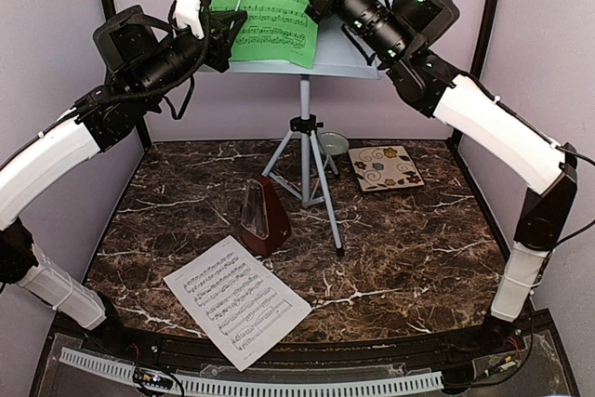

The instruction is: Set up the instrument practice props

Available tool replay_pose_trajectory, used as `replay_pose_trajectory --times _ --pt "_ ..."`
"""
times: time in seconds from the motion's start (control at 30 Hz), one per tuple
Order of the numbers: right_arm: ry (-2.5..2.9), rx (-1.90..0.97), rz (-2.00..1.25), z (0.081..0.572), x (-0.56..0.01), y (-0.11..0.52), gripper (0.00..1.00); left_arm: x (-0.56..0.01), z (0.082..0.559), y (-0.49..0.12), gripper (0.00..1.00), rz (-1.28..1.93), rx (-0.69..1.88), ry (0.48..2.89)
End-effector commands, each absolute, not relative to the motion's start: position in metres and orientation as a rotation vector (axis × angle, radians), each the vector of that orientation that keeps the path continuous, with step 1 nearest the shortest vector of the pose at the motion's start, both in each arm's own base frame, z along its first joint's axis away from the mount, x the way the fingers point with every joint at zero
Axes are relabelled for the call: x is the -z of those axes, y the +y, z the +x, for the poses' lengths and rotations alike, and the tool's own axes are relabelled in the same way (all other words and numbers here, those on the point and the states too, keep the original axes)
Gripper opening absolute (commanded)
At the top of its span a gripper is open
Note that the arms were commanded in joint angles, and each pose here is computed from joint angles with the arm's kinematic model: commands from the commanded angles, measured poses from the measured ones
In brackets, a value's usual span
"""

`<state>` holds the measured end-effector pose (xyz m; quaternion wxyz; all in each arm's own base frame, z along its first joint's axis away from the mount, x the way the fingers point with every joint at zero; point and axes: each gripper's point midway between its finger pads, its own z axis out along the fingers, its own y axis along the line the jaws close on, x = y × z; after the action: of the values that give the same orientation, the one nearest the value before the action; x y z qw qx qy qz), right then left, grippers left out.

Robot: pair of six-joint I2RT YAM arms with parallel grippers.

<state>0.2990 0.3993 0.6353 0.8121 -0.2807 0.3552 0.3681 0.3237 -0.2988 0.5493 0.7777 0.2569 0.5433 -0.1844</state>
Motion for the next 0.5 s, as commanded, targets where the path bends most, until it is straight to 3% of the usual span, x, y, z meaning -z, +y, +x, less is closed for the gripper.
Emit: replay_pose_trajectory --times 0.0,0.47 --pt "0.698 -0.833 -0.583 0.297 -0.649 0.392 0.0 -0.571 0.306 -0.294 0.0 0.551 0.448 1.101" --pt "0.688 -0.888 -0.595 0.302 -0.646 0.403 0.0 -0.569 0.307 -0.294 0.0 0.548 0.443 1.105"
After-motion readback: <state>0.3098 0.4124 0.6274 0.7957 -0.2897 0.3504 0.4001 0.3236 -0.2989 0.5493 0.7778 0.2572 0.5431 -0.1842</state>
